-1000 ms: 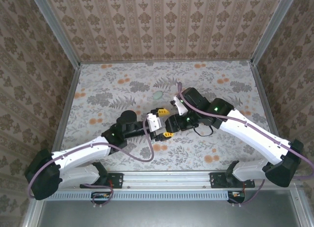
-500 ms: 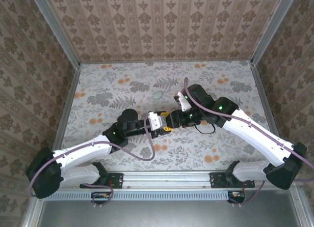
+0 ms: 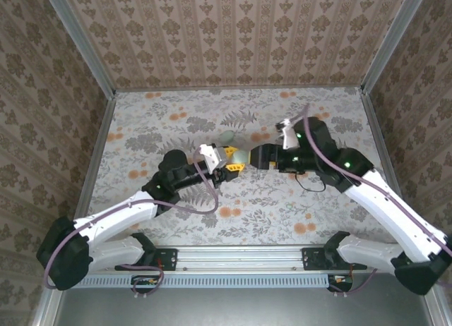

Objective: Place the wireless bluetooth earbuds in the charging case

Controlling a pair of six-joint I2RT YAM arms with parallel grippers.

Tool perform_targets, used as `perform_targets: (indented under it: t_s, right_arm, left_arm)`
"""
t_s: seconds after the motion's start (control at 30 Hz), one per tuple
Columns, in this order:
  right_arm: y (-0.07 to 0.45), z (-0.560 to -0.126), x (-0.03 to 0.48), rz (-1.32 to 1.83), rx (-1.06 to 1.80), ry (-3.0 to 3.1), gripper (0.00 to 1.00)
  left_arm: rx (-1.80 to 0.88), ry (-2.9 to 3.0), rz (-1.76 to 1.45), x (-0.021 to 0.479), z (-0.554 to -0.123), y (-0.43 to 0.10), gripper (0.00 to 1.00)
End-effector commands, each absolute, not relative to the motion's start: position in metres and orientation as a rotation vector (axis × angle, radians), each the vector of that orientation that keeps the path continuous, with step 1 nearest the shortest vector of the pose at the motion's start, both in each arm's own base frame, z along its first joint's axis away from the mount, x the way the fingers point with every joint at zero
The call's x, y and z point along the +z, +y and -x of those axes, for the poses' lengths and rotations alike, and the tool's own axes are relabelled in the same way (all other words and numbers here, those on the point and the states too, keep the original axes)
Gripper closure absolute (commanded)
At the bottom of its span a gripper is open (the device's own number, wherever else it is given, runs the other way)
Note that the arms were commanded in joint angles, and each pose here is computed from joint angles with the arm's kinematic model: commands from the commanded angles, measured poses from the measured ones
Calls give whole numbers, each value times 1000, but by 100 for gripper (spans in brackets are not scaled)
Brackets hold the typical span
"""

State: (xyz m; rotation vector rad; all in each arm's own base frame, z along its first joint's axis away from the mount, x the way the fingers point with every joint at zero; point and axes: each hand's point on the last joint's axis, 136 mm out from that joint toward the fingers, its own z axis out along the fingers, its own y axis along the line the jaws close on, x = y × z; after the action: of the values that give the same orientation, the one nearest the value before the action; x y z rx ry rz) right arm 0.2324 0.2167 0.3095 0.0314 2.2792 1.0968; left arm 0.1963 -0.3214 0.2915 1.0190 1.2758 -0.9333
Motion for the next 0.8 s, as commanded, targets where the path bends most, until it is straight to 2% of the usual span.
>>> perform_targets:
  t_s: [0.0, 0.23, 0.5, 0.57, 0.77]
  right_arm:
    - [218, -247, 335, -222, 1270, 2098, 16]
    - [247, -240, 357, -133, 1452, 2113, 16]
    - [244, -240, 357, -185, 1504, 2052, 17]
    - [244, -239, 361, -193, 1539, 2024, 19]
    - [250, -234, 360, -185, 1626, 2011, 34]
  left_arm:
    - [-997, 1219, -904, 334, -196, -317, 77]
    - [-1087, 1137, -870, 365, -190, -327, 76]
    - [-1157, 1052, -838, 386, -181, -328, 75]
    - [-1179, 1042, -840, 387, -180, -331, 75]
    - [-1206, 1034, -818, 384, -183, -335, 74]
